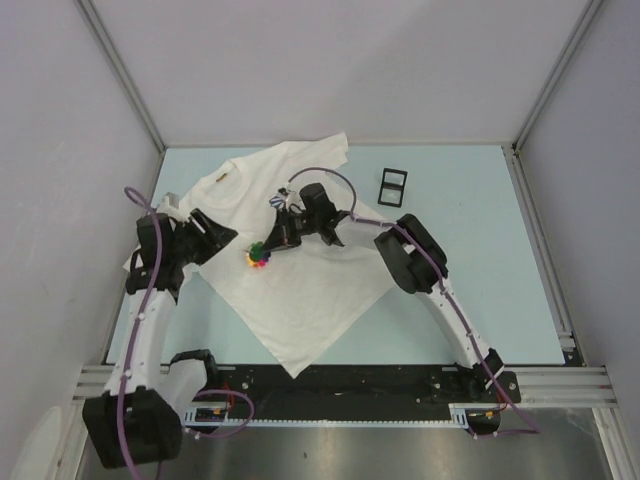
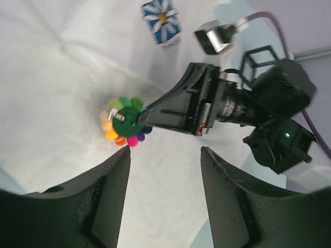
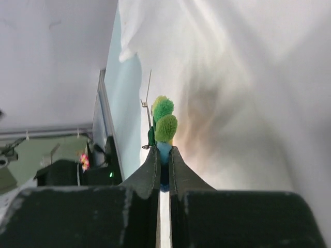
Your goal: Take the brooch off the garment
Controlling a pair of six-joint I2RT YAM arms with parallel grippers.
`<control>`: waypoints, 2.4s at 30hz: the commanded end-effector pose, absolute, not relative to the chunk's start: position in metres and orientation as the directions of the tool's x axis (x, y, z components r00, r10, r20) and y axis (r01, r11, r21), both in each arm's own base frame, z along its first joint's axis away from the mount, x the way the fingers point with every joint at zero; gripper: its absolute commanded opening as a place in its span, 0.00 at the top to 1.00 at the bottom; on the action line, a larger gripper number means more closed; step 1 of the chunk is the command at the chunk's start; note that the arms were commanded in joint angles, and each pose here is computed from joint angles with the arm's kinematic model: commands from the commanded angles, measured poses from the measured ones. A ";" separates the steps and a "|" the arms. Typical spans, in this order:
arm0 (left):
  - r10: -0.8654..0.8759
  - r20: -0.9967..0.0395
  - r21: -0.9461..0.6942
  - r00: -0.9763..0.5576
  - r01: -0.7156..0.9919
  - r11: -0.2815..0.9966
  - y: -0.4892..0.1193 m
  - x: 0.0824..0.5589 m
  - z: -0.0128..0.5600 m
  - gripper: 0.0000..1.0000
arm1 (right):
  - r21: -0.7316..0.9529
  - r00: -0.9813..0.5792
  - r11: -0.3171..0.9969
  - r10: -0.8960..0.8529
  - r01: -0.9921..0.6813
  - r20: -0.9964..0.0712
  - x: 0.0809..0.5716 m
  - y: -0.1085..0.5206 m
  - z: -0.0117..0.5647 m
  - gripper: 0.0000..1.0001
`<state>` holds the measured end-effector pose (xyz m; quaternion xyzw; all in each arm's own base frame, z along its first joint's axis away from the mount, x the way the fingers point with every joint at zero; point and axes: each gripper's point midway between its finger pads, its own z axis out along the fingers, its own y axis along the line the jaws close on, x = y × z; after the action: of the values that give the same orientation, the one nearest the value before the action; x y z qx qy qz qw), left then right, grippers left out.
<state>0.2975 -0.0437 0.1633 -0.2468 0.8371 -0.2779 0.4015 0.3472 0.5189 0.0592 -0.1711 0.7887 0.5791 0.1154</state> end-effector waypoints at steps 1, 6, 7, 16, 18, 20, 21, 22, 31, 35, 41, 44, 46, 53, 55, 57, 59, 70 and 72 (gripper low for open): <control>-0.459 -0.706 -0.587 -0.540 0.083 0.805 -0.073 0.283 0.228 0.38 | 0.840 -0.836 0.114 -0.232 -0.531 -0.497 0.320 0.486 0.151 1.00; -0.290 -0.776 -0.550 -0.560 0.376 0.746 -0.129 0.277 0.255 0.32 | 0.786 -0.751 0.127 -0.419 -0.605 -0.511 0.273 0.426 0.141 1.00; -0.272 -0.773 -0.560 -0.574 0.415 0.717 -0.139 0.275 0.255 0.29 | 0.784 -0.736 0.109 -0.442 -0.612 -0.513 0.262 0.416 0.150 1.00; -0.085 -0.725 -0.623 -0.683 0.598 0.504 -0.193 0.254 0.236 0.29 | 0.765 -0.621 0.065 -0.629 -0.641 -0.467 0.171 0.347 0.133 1.00; -0.045 -0.652 -0.703 -0.757 0.581 0.410 -0.216 0.235 0.224 0.27 | 0.763 -0.604 0.025 -0.629 -0.646 -0.490 0.163 0.344 0.145 1.00; -0.015 -0.643 -0.717 -0.765 0.595 0.363 -0.228 0.226 0.218 0.26 | 0.758 -0.590 -0.001 -0.628 -0.652 -0.508 0.159 0.339 0.152 1.00; 0.009 -0.631 -0.722 -0.776 0.591 0.360 -0.233 0.220 0.210 0.26 | 0.751 -0.581 -0.012 -0.626 -0.660 -0.520 0.157 0.338 0.157 1.00; 0.026 -0.622 -0.726 -0.782 0.589 0.354 -0.236 0.218 0.205 0.26 | 0.752 -0.579 -0.013 -0.629 -0.659 -0.518 0.155 0.336 0.159 1.00; 0.122 -0.598 -0.757 -0.792 0.608 0.238 -0.259 0.197 0.195 0.37 | 0.724 -0.570 -0.033 -0.592 -0.689 -0.569 0.158 0.324 0.178 1.00; 0.190 -0.570 -0.777 -0.799 0.600 0.189 -0.273 0.183 0.187 0.36 | 0.714 -0.564 -0.037 -0.585 -0.699 -0.583 0.156 0.323 0.186 1.00; 0.203 -0.568 -0.787 -0.798 0.598 0.148 -0.274 0.176 0.189 0.52 | 0.697 -0.562 -0.019 -0.575 -0.717 -0.594 0.159 0.320 0.188 1.00; 0.203 -0.564 -0.794 -0.801 0.593 0.136 -0.274 0.172 0.188 0.59 | 0.699 -0.564 -0.017 -0.577 -0.714 -0.590 0.159 0.320 0.186 1.00; 0.210 -0.568 -0.792 -0.796 0.598 0.125 -0.275 0.169 0.189 0.60 | 0.702 -0.564 -0.021 -0.579 -0.712 -0.589 0.158 0.321 0.186 1.00; 0.236 -0.555 -0.803 -0.797 0.588 0.096 -0.276 0.159 0.186 0.58 | 0.690 -0.569 -0.004 -0.562 -0.724 -0.601 0.166 0.316 0.186 1.00; 0.237 -0.555 -0.805 -0.797 0.587 0.090 -0.276 0.158 0.187 0.58 | 0.690 -0.574 -0.001 -0.554 -0.724 -0.603 0.167 0.315 0.187 1.00; 0.243 -0.550 -0.808 -0.799 0.583 0.090 -0.277 0.157 0.186 0.58 | 0.693 -0.573 -0.013 -0.551 -0.721 -0.606 0.166 0.316 0.189 1.00; 0.252 -0.540 -0.815 -0.803 0.574 0.081 -0.278 0.154 0.186 0.62 | 0.696 -0.571 -0.024 -0.552 -0.718 -0.608 0.163 0.318 0.191 1.00; 0.265 -0.548 -0.815 -0.794 0.578 0.046 -0.284 0.151 0.188 0.94 | 0.666 -0.571 0.012 -0.526 -0.746 -0.630 0.176 0.325 0.192 1.00; 0.258 -0.552 -0.811 -0.793 0.582 0.052 -0.284 0.151 0.189 0.99 | 0.640 -0.584 0.074 -0.501 -0.765 -0.639 0.189 0.327 0.192 0.99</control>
<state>0.1610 -0.2795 0.1774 0.2646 0.7407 -0.6044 0.1272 0.1640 0.3162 0.1751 -0.4317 0.7233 0.5370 0.0461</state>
